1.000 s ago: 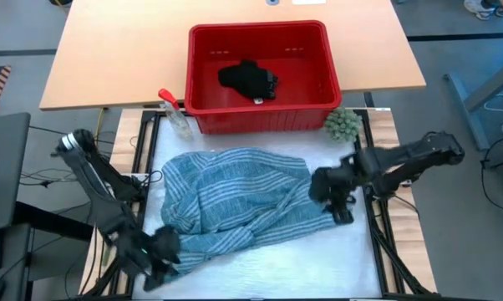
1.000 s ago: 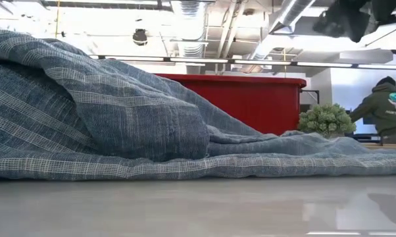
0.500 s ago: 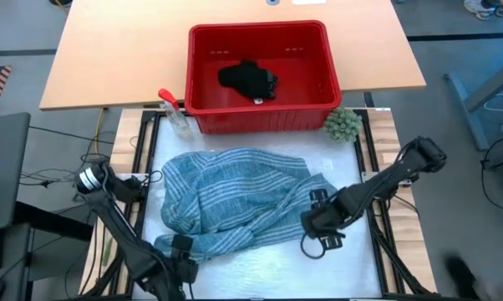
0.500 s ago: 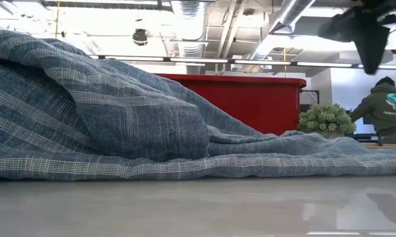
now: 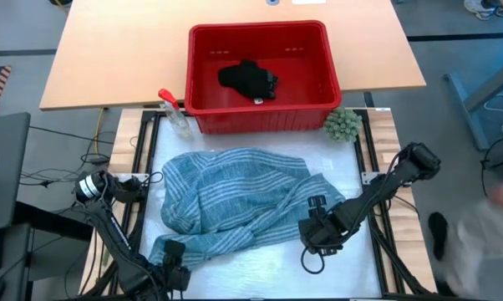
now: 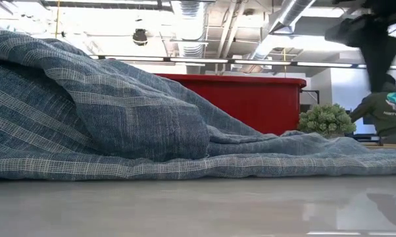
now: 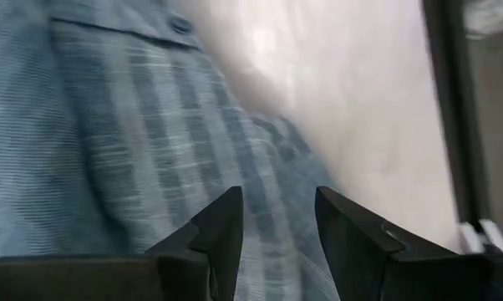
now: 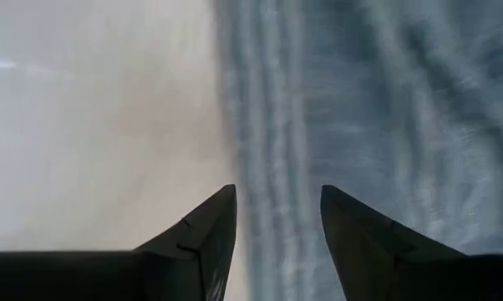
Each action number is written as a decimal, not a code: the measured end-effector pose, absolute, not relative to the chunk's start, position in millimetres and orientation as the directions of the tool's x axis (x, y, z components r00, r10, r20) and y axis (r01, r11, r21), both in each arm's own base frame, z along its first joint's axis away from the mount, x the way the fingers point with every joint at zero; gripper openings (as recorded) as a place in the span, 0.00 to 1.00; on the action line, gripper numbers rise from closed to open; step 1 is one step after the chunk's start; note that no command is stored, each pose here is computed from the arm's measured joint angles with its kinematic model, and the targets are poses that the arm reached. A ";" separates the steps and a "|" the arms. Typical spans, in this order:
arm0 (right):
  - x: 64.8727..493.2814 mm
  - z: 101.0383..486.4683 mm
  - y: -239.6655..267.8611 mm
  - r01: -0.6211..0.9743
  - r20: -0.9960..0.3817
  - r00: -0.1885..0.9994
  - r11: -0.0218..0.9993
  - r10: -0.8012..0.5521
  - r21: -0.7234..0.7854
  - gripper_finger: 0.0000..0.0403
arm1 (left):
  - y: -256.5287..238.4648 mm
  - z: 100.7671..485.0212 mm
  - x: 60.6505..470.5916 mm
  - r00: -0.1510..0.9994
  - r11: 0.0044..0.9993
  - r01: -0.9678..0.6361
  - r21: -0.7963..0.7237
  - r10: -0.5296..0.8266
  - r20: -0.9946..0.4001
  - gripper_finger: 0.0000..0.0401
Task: Fold Laundry from Bin
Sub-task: Fold the light blue polo shirt
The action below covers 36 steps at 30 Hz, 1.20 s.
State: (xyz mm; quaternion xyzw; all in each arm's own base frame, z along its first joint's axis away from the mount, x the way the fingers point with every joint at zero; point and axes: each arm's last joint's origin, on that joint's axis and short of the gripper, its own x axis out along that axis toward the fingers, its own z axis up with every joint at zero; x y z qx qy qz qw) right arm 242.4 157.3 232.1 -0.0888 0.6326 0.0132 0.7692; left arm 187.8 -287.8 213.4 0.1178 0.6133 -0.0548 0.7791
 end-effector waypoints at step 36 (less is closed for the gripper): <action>216.1 133.5 155.6 -0.057 -0.980 0.180 0.993 -0.087 -0.099 0.26 | -272.0 198.0 193.5 0.255 0.987 -0.069 0.148 0.161 -0.953 0.25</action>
